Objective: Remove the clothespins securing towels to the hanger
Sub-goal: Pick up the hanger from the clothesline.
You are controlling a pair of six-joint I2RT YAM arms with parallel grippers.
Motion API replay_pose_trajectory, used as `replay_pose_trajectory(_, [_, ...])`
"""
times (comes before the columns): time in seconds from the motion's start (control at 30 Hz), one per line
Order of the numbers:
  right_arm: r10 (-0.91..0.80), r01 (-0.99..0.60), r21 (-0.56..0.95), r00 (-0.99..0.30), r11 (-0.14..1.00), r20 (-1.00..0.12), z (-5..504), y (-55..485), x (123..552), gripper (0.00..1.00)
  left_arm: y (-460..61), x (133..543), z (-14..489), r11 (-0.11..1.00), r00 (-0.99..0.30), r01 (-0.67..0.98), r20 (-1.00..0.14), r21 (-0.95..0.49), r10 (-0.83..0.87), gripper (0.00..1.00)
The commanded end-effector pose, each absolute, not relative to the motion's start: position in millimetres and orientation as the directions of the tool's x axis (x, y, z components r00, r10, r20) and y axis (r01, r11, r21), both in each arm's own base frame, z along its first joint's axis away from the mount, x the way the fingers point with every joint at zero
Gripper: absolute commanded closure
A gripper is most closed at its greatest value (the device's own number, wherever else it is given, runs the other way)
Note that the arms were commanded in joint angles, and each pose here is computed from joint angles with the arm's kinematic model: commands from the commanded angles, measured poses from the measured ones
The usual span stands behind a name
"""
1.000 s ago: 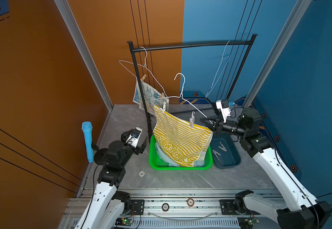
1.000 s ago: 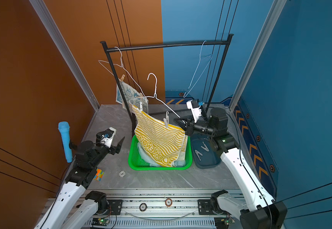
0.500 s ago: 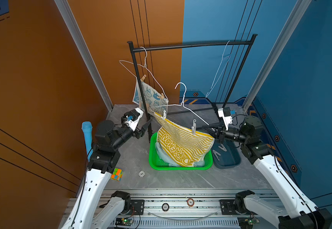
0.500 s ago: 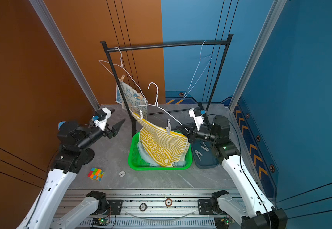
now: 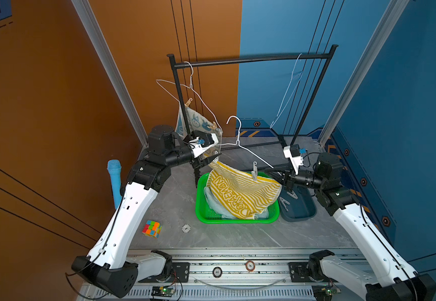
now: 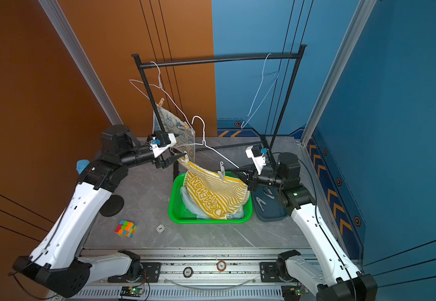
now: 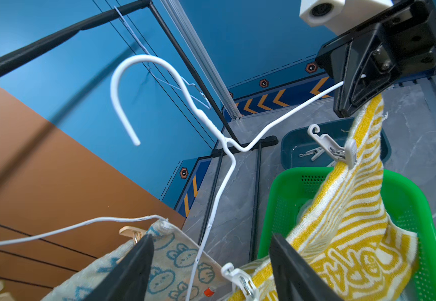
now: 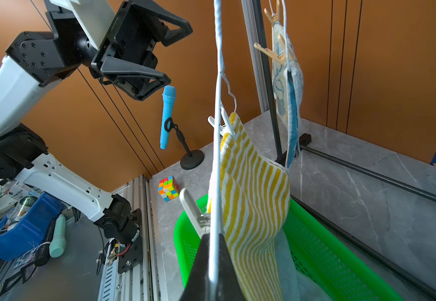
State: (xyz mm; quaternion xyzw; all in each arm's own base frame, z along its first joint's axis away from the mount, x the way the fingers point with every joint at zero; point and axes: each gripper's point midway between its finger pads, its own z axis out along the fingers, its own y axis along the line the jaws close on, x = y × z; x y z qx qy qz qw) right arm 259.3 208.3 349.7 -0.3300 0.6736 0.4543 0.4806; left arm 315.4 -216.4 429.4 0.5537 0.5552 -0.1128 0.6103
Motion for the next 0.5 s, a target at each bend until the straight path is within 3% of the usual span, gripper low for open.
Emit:
replay_pose_trajectory(0.0, [-0.027,-0.916,0.229,-0.252,0.329,-0.967,363.5,211.5,246.0,1.00,-223.8,314.9,418.4,0.273,0.392,0.751,-0.739,0.601,0.548,0.28])
replay_pose_trajectory(0.27, [-0.041,-0.921,0.219,-0.245,0.322,-0.969,363.1,213.2,244.1,1.00,-241.8,328.3,397.0,0.152,0.425,0.725,-0.610,0.672,0.669,0.32])
replay_pose_trajectory(0.4, [-0.045,-0.925,0.216,-0.242,0.312,-0.969,363.1,215.2,242.0,1.00,-246.4,335.1,386.5,0.124,0.425,0.714,-0.567,0.689,0.706,0.40])
replay_pose_trajectory(0.47, [-0.045,-0.927,0.215,-0.239,0.309,-0.970,363.8,215.7,240.9,1.00,-247.4,338.0,382.8,0.115,0.422,0.707,-0.547,0.698,0.723,0.50])
